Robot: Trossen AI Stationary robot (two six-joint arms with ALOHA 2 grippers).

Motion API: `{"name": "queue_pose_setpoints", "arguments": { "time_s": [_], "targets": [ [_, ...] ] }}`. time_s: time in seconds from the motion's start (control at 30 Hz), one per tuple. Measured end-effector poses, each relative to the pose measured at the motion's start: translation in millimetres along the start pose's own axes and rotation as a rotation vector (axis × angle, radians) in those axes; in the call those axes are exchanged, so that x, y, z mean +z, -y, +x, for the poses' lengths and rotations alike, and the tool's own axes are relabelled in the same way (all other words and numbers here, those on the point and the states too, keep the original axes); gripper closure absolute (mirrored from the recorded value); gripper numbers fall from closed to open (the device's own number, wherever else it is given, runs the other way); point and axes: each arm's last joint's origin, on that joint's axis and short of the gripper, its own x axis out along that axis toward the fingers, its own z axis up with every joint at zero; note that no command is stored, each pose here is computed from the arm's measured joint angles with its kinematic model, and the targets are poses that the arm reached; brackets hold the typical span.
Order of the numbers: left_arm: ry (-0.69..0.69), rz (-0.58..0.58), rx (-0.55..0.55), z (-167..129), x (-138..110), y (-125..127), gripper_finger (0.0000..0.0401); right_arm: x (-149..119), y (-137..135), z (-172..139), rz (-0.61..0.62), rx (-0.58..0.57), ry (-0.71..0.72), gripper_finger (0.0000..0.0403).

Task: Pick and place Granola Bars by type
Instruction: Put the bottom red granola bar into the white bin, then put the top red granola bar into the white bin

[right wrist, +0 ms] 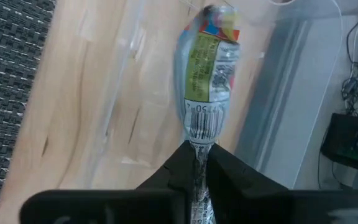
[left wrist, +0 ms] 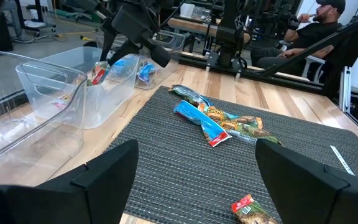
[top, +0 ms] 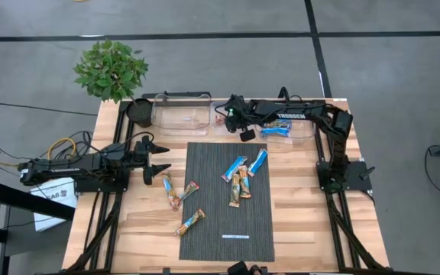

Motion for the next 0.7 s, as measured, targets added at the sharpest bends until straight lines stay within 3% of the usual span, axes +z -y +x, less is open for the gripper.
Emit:
{"name": "queue_pose_setpoints", "arguments": {
  "time_s": [0.33,0.7],
  "targets": [
    [0.0,0.0,0.0,0.0,0.0,0.0,0.0083,0.0,0.2,-0.1,0.004,-0.003,-0.002,0.0307],
    [0.0,0.0,0.0,0.0,0.0,0.0,0.0083,0.7,-0.2,-0.7,0.01,-0.004,-0.001,0.03]
  ]
}}
